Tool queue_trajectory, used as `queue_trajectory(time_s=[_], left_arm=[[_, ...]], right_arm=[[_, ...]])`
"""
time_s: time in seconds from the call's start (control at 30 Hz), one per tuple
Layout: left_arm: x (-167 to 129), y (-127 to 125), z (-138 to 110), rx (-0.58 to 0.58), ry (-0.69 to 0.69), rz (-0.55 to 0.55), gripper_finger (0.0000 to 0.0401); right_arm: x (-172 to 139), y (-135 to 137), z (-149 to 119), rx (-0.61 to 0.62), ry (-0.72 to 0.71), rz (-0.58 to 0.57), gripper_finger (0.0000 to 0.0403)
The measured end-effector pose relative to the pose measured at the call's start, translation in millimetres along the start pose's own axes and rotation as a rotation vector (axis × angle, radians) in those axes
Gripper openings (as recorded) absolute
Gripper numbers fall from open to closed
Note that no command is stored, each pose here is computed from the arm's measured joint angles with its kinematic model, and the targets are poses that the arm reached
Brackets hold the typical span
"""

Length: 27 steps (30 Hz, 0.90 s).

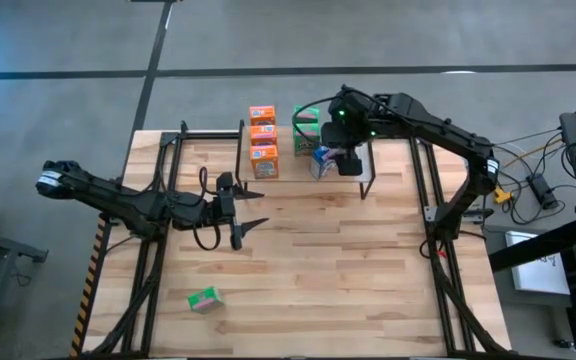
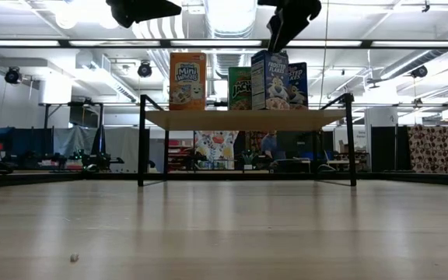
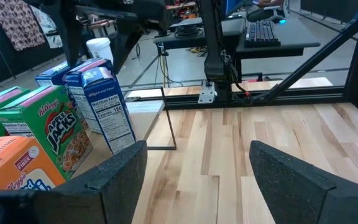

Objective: Stack cereal on shelf
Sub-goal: Put the blue cereal box aligned with the other blue cereal box on the shelf

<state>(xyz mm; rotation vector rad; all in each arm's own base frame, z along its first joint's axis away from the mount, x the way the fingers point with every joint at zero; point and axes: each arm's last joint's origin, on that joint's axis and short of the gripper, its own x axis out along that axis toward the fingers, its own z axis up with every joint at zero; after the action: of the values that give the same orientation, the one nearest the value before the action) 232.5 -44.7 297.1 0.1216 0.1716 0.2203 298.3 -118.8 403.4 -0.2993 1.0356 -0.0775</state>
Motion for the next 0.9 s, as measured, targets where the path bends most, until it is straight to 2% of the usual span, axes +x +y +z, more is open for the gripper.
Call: queue_trajectory(time_s=[0.67, 0.9], left_arm=[[0, 0, 0, 0.000, 0.000, -0.001, 0.0267], [0, 0, 0, 0.001, 0.000, -0.001, 0.0267]], right_arm=[[26, -5, 0, -0.008, 0.066, 0.032, 0.0296], [26, -4, -1, -0.016, 0.085, 0.053, 0.0277]])
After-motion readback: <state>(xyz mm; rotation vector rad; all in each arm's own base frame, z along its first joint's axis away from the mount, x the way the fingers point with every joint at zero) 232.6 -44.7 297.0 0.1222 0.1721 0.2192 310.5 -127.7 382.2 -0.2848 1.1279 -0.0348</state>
